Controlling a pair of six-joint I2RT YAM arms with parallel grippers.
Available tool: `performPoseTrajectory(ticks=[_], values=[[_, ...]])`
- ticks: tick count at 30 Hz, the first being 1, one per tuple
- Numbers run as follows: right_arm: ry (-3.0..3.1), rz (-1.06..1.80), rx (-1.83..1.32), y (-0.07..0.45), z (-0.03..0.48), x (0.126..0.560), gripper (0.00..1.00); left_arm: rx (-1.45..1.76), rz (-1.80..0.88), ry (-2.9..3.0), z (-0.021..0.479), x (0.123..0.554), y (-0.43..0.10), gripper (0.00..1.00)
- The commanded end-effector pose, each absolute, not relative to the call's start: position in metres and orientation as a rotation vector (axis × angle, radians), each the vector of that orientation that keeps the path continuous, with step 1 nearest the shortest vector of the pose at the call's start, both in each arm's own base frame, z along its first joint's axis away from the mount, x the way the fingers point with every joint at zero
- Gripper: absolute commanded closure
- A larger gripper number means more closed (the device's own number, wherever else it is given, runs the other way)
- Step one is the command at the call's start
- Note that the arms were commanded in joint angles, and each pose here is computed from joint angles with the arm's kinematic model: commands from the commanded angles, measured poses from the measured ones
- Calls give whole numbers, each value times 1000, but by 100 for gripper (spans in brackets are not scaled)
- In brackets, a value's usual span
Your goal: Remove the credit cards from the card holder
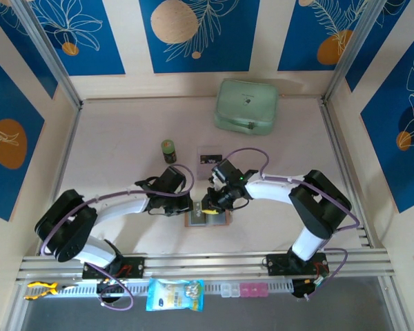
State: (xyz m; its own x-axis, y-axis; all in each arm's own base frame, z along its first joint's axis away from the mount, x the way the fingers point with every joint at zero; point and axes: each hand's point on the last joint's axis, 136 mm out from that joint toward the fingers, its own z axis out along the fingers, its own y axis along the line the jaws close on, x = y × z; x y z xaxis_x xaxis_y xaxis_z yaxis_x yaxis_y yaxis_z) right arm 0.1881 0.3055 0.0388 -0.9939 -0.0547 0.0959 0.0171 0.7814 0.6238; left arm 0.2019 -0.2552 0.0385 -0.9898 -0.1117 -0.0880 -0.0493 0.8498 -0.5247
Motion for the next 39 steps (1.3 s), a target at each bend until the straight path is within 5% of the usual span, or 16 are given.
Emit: performPoseTrajectory(ticks=[1, 23, 30, 39], values=[[-2832, -1023, 36, 312, 41, 188, 80, -109, -785, 2963, 28, 194, -248, 91], [-2820, -984, 39, 311, 28, 184, 86, -107, -737, 3004, 21, 191, -244, 90], [-2888, -886, 58, 301, 30, 185, 75, -105, -731, 3001, 23, 191, -244, 89], [-2914, -879, 69, 299, 38, 188, 73, -99, -733, 2993, 27, 194, -245, 89]])
